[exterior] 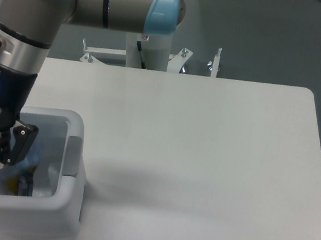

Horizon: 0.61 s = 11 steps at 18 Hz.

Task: Place the trash in the trash can
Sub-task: 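Open the gripper to release the bottle into the bin and rise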

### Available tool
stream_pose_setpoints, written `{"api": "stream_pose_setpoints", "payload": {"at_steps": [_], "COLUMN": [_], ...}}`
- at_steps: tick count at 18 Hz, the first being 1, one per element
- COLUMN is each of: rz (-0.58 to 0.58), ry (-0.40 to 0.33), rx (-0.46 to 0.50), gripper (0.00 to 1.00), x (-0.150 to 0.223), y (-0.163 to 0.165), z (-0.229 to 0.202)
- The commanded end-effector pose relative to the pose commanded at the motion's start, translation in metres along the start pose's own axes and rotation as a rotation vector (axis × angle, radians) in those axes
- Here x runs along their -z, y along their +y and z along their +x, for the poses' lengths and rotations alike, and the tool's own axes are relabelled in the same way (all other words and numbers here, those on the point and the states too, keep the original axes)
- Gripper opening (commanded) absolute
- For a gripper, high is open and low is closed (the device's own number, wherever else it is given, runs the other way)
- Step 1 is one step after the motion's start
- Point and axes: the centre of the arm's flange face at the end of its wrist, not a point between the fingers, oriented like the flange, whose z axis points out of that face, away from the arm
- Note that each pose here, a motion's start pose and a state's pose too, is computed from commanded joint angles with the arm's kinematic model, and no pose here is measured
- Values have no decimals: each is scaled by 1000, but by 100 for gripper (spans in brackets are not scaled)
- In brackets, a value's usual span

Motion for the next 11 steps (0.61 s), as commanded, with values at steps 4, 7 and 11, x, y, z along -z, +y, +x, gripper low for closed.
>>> {"api": "stream_pose_setpoints", "payload": {"at_steps": [4, 7, 11], "rz": [28, 34, -18], "ry": [-62, -151, -383], "rx": [43, 100, 166], "gripper": [100, 100, 100], "x": [29, 50, 83], "y": [-2, 5, 29], "z": [-43, -101, -183]}}
